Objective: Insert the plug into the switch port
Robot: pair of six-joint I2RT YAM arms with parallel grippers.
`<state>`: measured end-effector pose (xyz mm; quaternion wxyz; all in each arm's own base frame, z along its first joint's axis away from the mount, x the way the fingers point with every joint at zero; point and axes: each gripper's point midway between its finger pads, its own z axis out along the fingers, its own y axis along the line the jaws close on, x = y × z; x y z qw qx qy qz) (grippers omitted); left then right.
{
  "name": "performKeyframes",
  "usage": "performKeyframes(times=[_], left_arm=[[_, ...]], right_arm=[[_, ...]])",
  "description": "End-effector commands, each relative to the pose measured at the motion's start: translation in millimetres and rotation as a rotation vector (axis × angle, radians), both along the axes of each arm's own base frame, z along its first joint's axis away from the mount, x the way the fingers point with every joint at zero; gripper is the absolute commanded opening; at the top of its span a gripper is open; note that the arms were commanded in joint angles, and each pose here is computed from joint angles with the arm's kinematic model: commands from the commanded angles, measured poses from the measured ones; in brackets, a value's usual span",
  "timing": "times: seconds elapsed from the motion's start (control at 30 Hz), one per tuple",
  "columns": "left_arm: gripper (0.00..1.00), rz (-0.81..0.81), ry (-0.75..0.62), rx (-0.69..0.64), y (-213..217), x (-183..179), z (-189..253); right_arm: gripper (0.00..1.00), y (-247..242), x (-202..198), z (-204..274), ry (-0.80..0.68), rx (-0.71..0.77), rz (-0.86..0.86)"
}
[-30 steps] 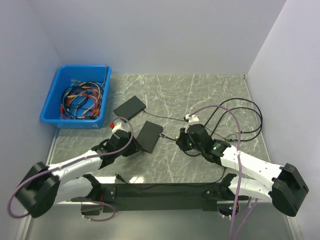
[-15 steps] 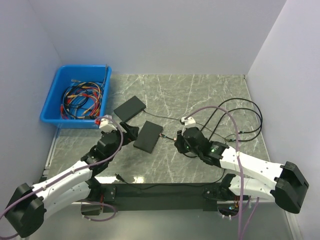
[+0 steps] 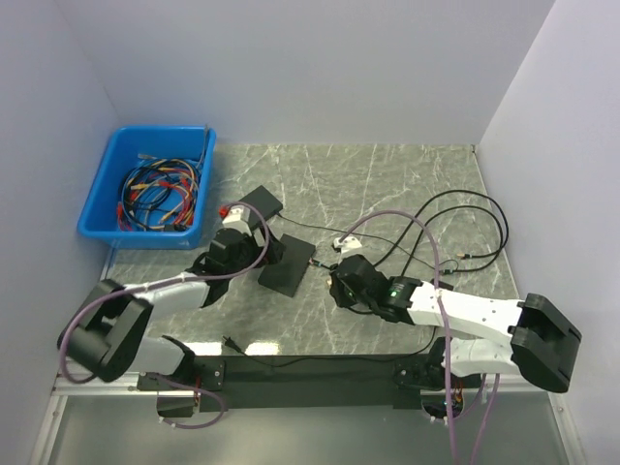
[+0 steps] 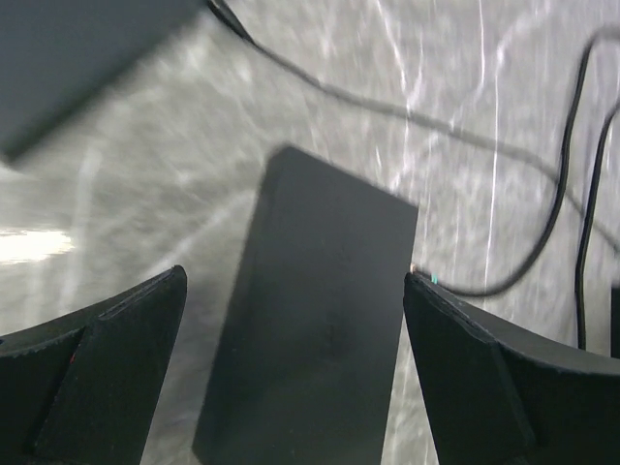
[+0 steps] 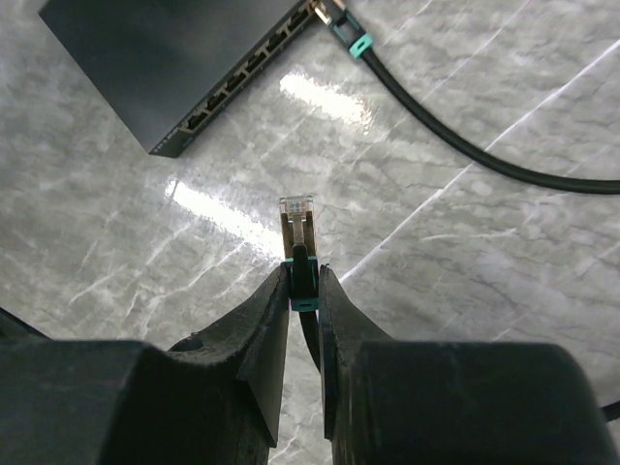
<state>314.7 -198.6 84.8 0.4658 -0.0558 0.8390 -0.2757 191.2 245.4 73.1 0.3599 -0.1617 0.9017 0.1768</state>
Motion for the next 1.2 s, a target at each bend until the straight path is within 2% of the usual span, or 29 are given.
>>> performKeyframes(times=[0.0, 0.17, 0.4, 0.6, 0.77, 1.07, 1.17], left_arm=[[1.00, -0.174, -0.094, -0.064, -32.9, 6.8, 26.3], [0.99, -0.181, -0.089, -0.075, -34.2, 4.1, 11.1], [1.00, -0.215, -0.092, -0.088, -36.5, -3.1, -9.3], [0.99, -0.225, -0.173, -0.138, -35.3, -10.3, -5.8], [1.00, -0.246, -0.148, -0.131, -39.1, -10.7, -16.2], [1.00, -0.174, -0.174, -0.155, -25.4, -14.7, -13.0], [0.99, -0.091, -0.208, -0.172, -7.3, -23.0, -9.5]], right_arm=[[0.00, 14.1, 1.4, 3.7, -0.003, 0.052, 0.000], [0.00, 30.7, -10.0, -10.4, 0.055, 0.081, 0.056], [0.00, 47.6, -18.9, -39.4, 0.089, -0.019, 0.088], [0.00, 49.3, -11.2, -46.3, 0.085, -0.092, 0.085], [0.00, 58.0, -1.2, -45.8, 0.070, -0.142, 0.099], [0.00, 65.2, 20.5, -49.2, 0.050, -0.213, 0.077], [0.00, 65.8, 25.0, -51.7, 0.055, -0.213, 0.071]])
